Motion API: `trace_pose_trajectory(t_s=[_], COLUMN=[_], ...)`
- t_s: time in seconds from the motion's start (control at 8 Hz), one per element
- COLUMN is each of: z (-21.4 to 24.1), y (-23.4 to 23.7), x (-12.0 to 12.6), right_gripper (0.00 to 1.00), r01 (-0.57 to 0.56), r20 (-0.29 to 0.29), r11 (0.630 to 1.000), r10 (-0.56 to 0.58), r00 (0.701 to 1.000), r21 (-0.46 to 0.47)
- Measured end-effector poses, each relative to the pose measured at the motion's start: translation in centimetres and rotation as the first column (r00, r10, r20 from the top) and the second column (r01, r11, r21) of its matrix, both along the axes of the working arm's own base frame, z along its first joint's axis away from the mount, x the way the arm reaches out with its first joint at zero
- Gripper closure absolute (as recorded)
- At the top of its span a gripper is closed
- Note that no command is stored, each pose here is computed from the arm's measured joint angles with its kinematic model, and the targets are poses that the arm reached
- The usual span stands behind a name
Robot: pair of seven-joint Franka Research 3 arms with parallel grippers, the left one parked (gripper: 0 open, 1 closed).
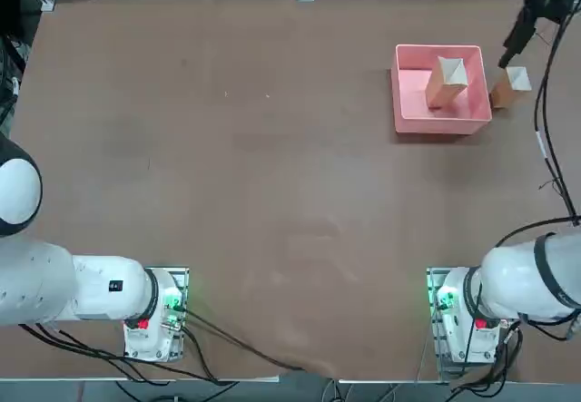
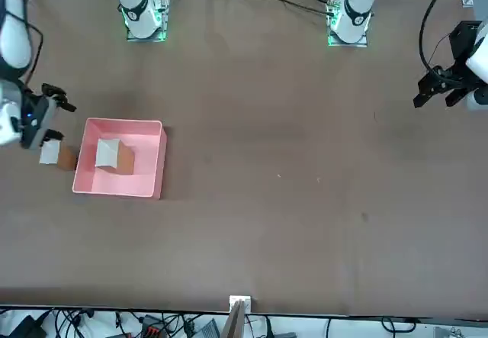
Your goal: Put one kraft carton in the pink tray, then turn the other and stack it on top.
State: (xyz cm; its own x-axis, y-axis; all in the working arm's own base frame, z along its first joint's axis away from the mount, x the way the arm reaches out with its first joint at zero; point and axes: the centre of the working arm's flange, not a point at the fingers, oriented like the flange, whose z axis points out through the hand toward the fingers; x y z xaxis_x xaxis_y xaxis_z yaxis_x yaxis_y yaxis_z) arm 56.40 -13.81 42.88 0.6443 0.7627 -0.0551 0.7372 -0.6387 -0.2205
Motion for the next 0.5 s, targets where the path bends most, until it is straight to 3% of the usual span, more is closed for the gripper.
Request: trace_pose_trajectory(t_s=[0.25,0.5], z=[-1.0,-2.9], y=[-2.8,-4.8], x=[0.0,0.8], right_gripper=[0.00,0.03], r01=[0.204,0.341], r20=[-0.001,0.047], r11=[0.974,0.924], r10=[-0.205,-0.338], r00=[0.979,0.940], r21=[-0.093,-0.171])
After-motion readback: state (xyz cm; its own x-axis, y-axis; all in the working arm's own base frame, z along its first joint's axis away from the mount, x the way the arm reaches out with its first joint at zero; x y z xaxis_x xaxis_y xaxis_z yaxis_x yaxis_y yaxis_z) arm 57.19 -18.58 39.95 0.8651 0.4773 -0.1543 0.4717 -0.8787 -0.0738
